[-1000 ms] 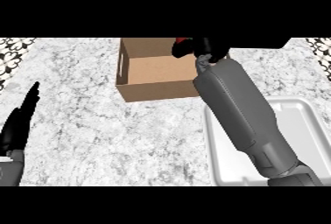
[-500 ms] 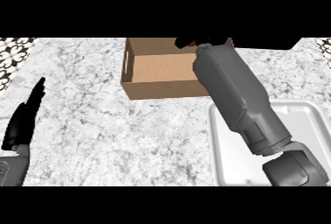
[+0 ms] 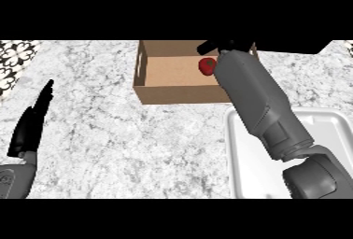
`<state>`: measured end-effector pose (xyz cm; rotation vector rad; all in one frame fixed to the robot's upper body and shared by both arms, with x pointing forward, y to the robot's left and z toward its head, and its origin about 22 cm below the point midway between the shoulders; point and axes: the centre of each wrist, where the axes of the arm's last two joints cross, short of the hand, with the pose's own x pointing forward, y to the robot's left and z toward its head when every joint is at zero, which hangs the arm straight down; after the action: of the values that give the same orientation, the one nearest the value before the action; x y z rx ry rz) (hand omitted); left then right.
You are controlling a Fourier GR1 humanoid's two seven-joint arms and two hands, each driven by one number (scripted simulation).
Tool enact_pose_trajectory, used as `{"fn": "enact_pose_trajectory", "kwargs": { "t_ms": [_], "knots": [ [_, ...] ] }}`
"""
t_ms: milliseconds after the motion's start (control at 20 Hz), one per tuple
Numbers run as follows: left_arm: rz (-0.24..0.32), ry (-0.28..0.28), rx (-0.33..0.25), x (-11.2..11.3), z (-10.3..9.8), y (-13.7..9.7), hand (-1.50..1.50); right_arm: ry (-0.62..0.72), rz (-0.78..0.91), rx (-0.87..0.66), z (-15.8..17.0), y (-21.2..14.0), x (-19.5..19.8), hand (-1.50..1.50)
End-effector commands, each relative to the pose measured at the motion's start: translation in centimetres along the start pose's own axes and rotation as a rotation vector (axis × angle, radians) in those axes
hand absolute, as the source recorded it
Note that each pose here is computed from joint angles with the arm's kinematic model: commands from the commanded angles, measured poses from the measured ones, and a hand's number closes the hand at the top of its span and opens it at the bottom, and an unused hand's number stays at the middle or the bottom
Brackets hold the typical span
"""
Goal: Pick the tomato from the tray and place it in the cardboard box
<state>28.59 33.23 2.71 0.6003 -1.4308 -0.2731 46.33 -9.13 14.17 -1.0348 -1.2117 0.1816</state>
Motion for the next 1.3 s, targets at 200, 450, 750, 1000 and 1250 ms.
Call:
{"fn": "enact_pose_trajectory", "kwargs": {
  "t_ms": [200, 450, 750, 1000, 1250],
  "knots": [
    [-0.003, 0.005, 0.008, -0.4, -0.2, -0.4, 0.0, -0.1, -0.104, -0.06, -0.2, 0.4, -0.7, -1.5],
    [-0.004, 0.029, -0.005, -1.8, 0.9, 0.1, 0.0, -0.148, -0.241, -0.225, -1.0, -0.4, -1.2, -1.5],
    [0.0, 0.044, 0.019, -1.1, 0.6, 1.0, 0.0, -0.157, -0.407, -0.291, -1.3, -1.2, -1.5, -1.5],
    [-0.003, 0.088, 0.042, -3.0, 2.4, 1.5, 0.0, -0.147, -0.47, -0.28, -1.5, -1.3, -3.8, -1.5],
    [0.005, 0.107, 0.076, -4.2, 1.4, 4.1, 0.0, -0.122, -0.465, -0.287, -0.2, -1.1, -8.3, -1.5]
  ]
}}
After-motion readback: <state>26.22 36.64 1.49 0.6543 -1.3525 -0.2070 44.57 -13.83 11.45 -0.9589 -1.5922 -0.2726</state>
